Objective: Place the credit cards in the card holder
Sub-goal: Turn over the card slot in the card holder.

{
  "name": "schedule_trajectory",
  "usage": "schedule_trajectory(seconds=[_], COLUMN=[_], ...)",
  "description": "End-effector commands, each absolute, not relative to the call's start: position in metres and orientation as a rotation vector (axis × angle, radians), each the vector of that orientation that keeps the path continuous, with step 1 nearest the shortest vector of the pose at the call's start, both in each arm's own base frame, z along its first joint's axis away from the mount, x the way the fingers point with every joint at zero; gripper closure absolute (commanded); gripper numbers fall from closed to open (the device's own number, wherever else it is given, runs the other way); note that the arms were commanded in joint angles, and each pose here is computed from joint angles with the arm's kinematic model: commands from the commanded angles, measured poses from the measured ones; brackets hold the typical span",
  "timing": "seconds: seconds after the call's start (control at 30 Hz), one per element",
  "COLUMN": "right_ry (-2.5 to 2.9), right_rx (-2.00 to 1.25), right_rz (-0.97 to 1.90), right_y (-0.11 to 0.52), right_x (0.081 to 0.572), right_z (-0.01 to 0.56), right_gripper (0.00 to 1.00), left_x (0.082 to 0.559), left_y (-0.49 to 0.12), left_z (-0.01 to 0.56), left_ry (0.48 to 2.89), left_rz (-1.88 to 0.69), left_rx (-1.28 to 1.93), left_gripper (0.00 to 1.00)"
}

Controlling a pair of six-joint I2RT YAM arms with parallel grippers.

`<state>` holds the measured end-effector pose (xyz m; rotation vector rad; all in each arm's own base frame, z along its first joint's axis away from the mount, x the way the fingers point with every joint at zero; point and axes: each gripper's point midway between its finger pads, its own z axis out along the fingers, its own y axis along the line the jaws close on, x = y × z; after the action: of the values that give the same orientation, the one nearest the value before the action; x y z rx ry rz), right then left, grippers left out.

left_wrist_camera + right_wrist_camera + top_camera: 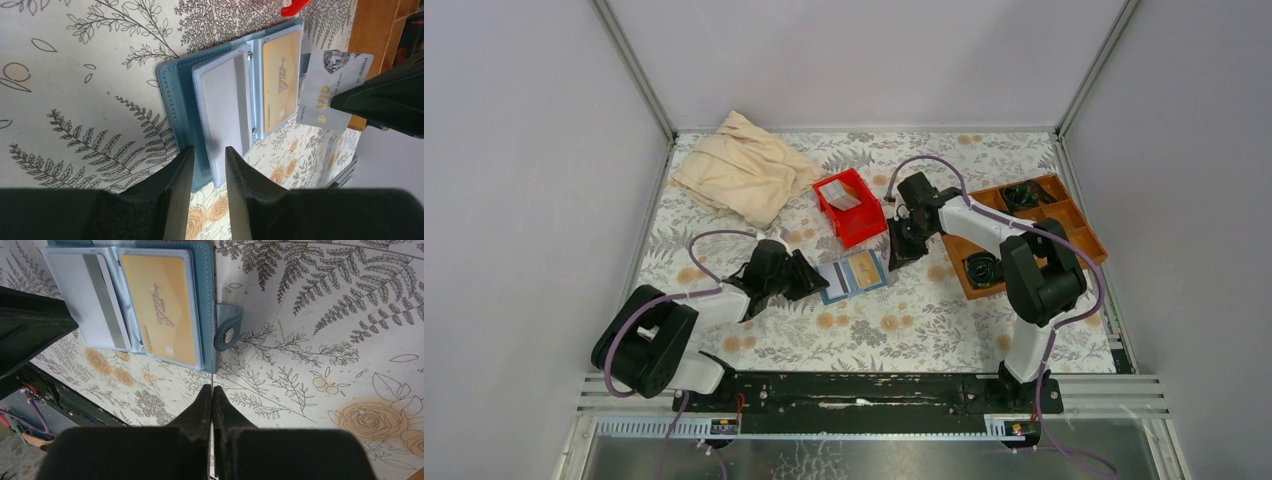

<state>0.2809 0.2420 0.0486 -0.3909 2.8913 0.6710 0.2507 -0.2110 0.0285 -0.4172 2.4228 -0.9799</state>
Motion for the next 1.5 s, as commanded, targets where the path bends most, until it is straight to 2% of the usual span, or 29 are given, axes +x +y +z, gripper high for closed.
schedule_trajectory(seconds=[0.0,1.47], right_ry=[2.831,2.84], right_rx=[-0.433,-0.437], right_rz=[0.71,0.79], right_y=[0.254,0.264], right_x=[0.294,0.294], right_z=[0.061,0.057], right_gripper=[1.0,1.0], left_x=[0.258,0.26], left_y=[-0.212,-0.213], left_z=[0.031,0.024], left_ry=[2.415,2.445], left_rz=[-0.947,-0.931], left_rx=[-0.383,-0.363], left_gripper=[0.64,0.66])
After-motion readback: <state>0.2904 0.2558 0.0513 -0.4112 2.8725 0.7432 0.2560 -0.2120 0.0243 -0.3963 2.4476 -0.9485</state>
